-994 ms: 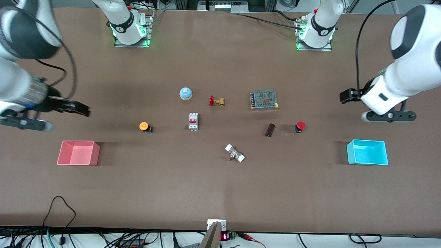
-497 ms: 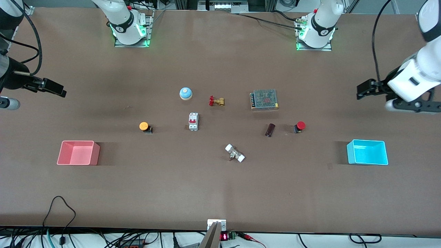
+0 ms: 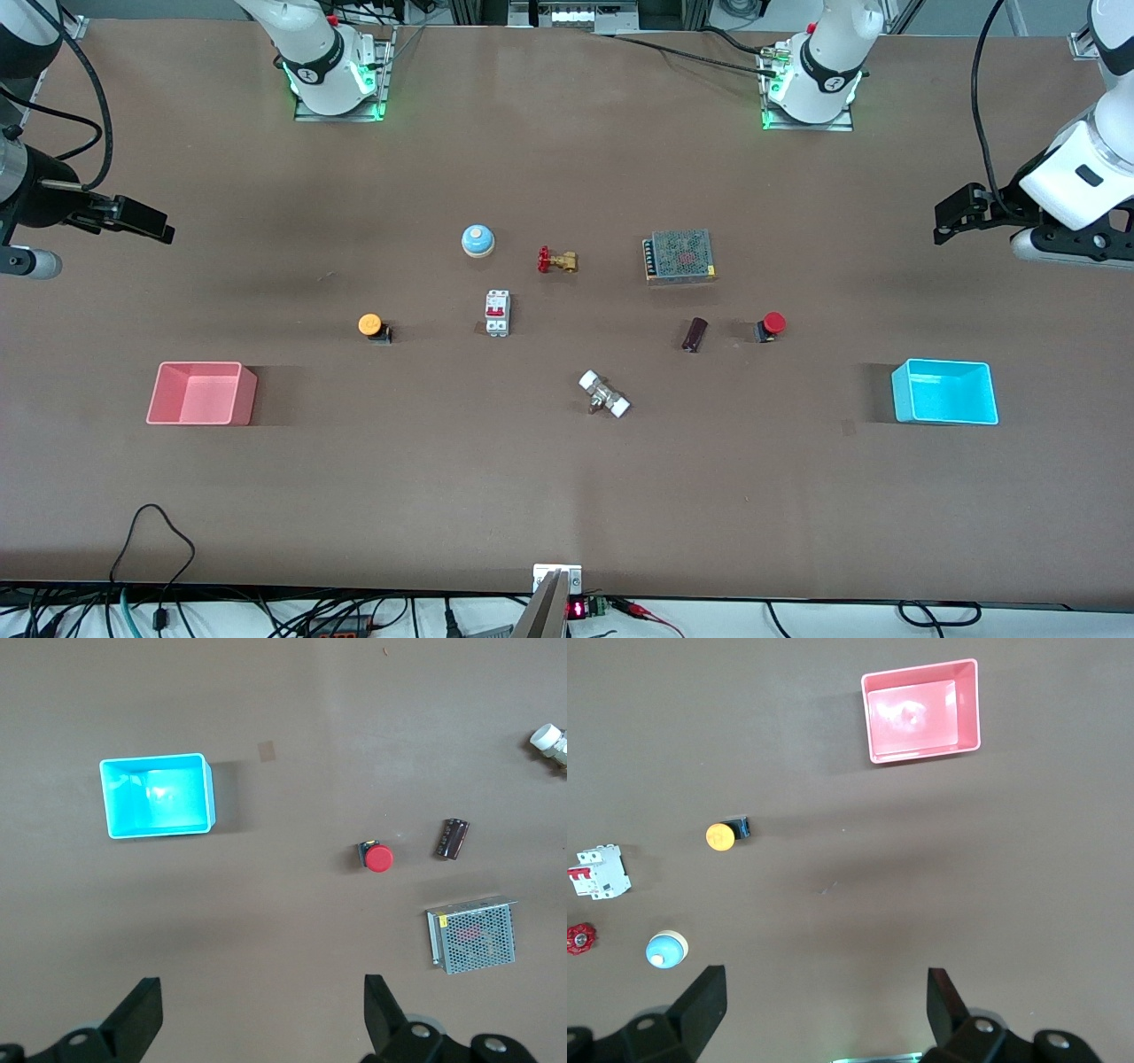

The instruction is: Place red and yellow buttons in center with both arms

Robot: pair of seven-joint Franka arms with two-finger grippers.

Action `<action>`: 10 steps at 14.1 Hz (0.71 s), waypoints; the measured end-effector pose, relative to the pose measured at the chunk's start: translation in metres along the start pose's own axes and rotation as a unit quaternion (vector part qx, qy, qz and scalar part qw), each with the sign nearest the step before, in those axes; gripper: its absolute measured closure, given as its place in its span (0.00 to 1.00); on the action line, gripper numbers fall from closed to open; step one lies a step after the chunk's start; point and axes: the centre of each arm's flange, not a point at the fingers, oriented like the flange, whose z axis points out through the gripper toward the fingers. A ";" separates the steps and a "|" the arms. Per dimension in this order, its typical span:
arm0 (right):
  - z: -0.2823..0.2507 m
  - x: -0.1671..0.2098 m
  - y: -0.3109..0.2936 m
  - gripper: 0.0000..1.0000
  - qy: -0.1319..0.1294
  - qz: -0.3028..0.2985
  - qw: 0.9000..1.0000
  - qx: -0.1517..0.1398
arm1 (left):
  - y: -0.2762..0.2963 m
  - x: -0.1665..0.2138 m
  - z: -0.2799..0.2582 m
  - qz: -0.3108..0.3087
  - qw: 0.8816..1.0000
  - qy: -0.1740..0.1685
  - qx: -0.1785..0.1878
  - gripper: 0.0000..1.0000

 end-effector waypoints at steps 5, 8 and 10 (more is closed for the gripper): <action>0.001 0.001 0.002 0.00 -0.001 0.000 1.000 0.000 | 0.003 0.000 0.000 0.003 1.000 0.000 0.000 0.00; 0.001 0.000 -0.002 0.00 -0.001 -0.004 1.000 0.000 | 0.004 0.000 0.000 0.004 1.000 0.000 0.000 0.00; 0.001 0.000 -0.002 0.00 -0.001 -0.005 1.000 0.000 | 0.004 0.000 0.000 0.004 1.000 0.000 0.000 0.00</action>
